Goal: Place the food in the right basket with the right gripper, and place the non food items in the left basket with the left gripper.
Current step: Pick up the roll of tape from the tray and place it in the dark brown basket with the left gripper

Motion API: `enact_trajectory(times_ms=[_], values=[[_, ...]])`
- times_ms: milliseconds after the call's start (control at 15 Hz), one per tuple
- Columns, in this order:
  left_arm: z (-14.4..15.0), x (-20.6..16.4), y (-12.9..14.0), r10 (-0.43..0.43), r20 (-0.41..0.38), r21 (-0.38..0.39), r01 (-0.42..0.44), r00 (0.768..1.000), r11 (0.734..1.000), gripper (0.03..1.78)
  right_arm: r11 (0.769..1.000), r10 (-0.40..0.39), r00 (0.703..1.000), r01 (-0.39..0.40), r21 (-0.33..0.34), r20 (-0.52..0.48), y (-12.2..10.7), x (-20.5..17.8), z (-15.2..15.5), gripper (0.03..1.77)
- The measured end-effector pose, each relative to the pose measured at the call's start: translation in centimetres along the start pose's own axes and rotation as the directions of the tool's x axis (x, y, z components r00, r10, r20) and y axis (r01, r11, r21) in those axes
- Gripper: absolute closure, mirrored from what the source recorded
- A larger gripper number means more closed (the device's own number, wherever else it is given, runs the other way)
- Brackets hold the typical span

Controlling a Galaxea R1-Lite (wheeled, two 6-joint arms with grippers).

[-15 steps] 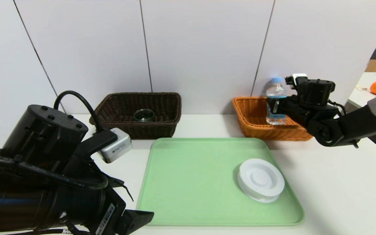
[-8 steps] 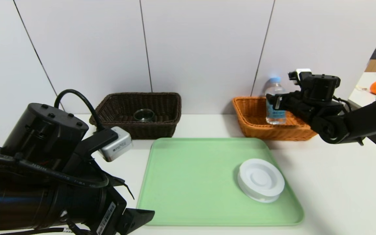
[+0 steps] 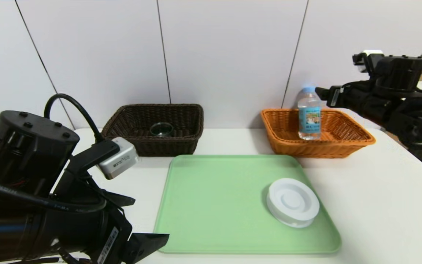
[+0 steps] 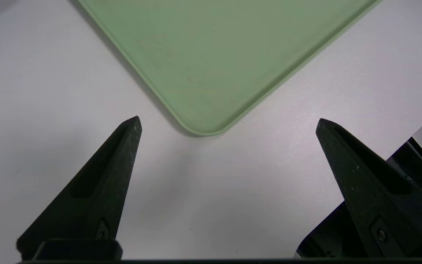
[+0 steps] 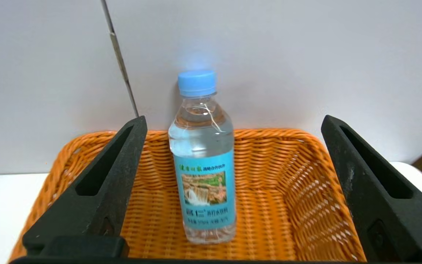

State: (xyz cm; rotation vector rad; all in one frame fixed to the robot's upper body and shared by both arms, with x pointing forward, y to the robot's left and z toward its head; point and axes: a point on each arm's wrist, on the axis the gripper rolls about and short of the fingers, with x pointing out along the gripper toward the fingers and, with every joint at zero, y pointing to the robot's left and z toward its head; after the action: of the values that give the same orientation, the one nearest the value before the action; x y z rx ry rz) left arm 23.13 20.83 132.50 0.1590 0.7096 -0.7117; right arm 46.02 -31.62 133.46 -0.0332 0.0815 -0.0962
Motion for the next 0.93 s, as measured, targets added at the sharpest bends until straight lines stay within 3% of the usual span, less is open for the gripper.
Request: enact_trajectory(times_ms=[400,600,933], values=[[0.5,-1.7,-0.2,-0.015,0.083,0.015,0.014,0.996,1.0,0.12,1.0,0.001,0.993,-0.004,-0.022,-0.122,-1.4,-7.9,2.5,0.12],[0.5,-2.2,-0.3,-0.02,0.112,0.016,0.018,0.994,1.0,0.12,0.999,0.006,0.965,-0.018,-0.044,-0.264,-1.9,-12.2,1.9,0.11],[0.1,-2.2,-0.2,-0.017,0.103,0.003,0.017,0.995,1.0,0.12,0.998,0.01,0.936,-0.032,-0.057,-0.352,-2.8,-17.8,1.2,0.11]])
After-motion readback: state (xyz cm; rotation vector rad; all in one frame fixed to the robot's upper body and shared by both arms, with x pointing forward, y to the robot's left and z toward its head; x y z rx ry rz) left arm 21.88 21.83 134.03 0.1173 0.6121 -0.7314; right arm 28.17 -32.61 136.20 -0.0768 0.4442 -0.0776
